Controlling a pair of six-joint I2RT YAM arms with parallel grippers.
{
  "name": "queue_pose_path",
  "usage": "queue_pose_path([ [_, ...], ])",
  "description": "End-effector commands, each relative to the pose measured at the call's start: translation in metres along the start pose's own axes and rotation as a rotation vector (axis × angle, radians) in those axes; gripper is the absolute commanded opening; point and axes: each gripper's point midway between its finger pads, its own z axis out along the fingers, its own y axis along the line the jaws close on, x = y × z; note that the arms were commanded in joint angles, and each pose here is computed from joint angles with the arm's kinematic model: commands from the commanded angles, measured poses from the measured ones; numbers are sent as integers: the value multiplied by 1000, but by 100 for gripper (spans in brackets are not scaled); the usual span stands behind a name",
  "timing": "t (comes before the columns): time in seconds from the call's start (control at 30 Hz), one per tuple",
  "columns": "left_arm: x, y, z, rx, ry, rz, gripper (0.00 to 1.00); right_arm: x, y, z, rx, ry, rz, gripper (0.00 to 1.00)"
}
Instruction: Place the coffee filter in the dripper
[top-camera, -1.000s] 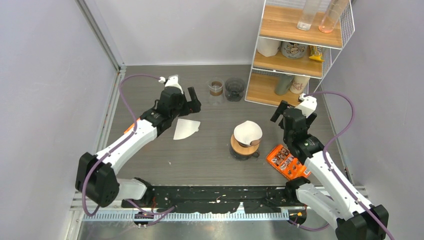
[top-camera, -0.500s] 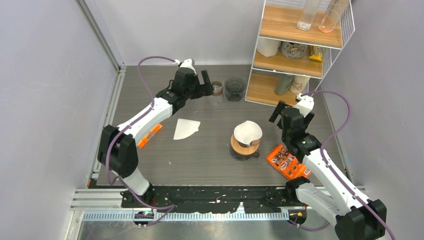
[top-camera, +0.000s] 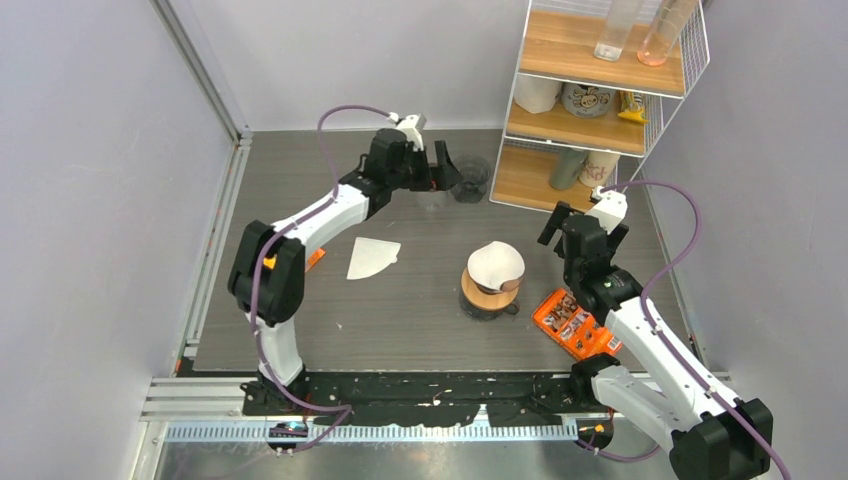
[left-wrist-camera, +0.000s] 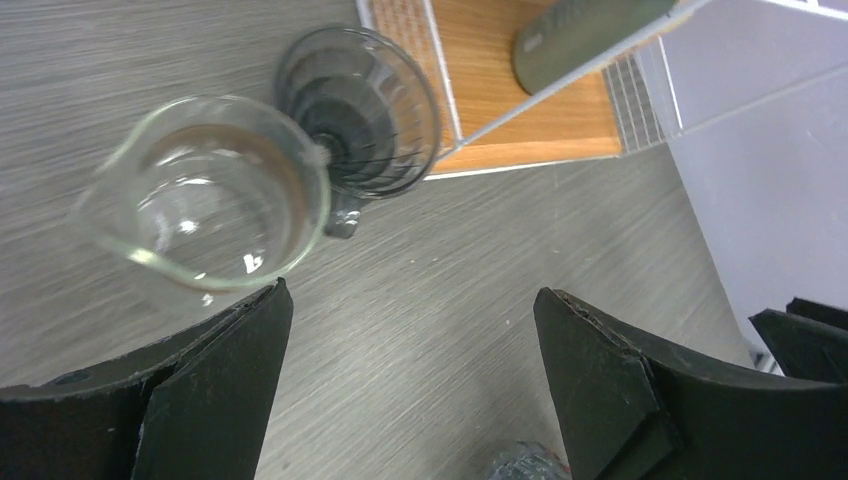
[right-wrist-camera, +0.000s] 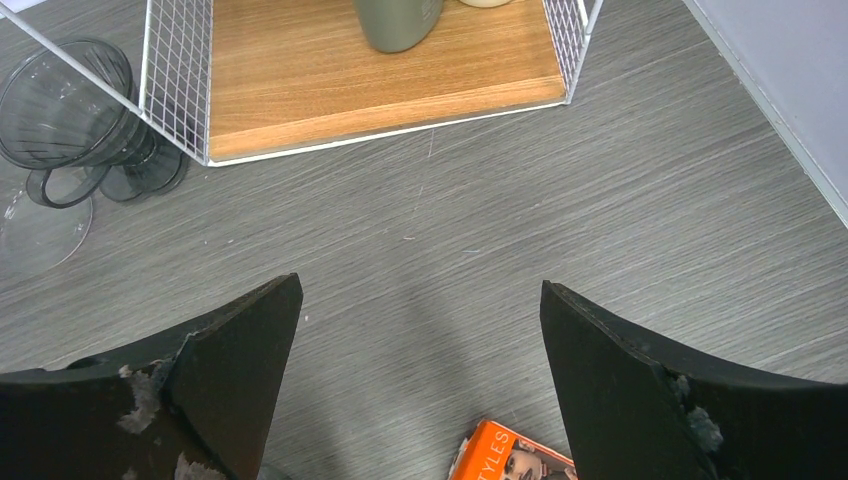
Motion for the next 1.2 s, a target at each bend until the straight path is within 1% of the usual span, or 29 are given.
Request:
queue_pose_path([
  [0.0, -7, -43, 17, 217, 6, 110, 100, -15, 3, 1, -4, -46, 30, 95],
  [0.27, 10, -25, 56, 156, 66, 147, 95, -13, 4, 3, -1, -37, 20, 96],
  [0.37, 24, -12, 66, 94, 105, 133, 94, -13, 4, 3, 2, -36, 18, 95],
  [0.5, 29, 3, 70, 21, 103, 121, 93, -13, 4, 3, 1, -36, 17, 95],
  [0.67, 33, 14, 76, -55, 99, 164, 92, -13, 5, 4, 1, -34, 15, 95],
  [0.87, 34, 14, 87, -63, 122, 152, 87, -13, 4, 4, 2, -35, 16, 95],
  [1.17, 40, 8, 98, -24, 129, 67, 83, -15, 4, 2, 2, -39, 18, 95],
])
